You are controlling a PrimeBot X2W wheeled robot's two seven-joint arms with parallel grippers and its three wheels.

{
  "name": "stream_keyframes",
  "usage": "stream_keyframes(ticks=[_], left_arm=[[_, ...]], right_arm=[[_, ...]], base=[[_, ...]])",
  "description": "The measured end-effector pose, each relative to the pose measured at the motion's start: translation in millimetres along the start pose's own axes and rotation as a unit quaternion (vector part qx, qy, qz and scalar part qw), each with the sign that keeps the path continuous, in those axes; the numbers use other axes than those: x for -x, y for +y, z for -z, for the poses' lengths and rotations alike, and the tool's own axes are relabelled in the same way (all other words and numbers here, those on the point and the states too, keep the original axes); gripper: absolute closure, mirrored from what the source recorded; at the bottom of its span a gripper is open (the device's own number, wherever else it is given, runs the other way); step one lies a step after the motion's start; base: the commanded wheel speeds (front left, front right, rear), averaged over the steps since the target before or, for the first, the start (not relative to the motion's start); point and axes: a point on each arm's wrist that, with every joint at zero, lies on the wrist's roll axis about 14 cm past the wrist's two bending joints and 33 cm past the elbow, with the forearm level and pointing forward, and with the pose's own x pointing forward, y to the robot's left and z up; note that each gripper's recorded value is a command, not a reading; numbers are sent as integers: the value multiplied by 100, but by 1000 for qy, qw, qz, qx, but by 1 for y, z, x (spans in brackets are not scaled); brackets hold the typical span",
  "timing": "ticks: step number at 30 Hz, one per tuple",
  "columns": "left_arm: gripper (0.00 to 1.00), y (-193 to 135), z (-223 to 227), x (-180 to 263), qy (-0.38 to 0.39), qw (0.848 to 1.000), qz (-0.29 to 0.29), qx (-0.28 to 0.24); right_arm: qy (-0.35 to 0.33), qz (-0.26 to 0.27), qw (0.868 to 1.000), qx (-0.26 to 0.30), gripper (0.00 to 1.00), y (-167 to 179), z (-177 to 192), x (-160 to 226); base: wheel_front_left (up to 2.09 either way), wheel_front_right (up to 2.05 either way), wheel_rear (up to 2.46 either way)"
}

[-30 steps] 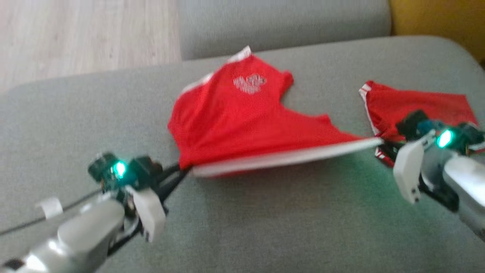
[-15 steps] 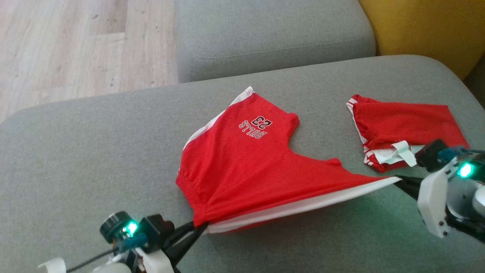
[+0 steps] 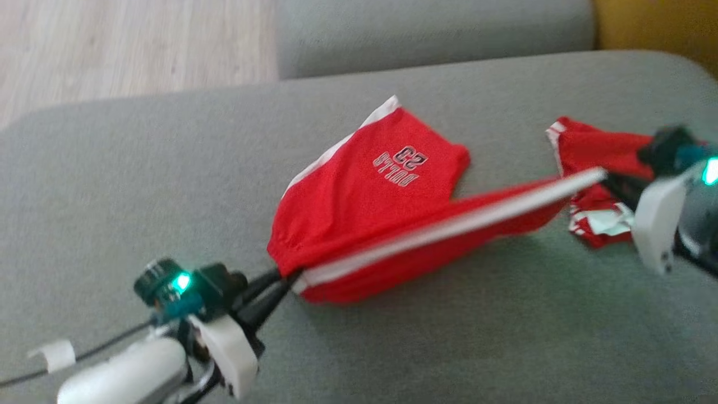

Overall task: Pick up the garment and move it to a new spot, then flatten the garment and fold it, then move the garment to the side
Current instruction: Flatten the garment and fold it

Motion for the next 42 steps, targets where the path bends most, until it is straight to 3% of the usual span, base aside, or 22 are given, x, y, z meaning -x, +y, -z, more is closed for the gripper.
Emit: stream_keyframes(ticks=[6,15,27,42], left_arm=[[100,28,0,-6,0,1000,-24,10],[100,78,14,-19,14,997,-68,31],[100,123,43,-33,41,993,-104,42],[100,134,59,-47,56,992,-104,46]], right_arm=[[-36,2,999,25,100,-13,-45,-35],[-29,-30,996,82,100,-6,-79,-116],[-29,-73,984,162,100,14,-98,-193],[-30,-86,982,165,100,27,-94,-228]], base=[[0,0,0],[0,0,0],[0,0,0],[0,0,0]])
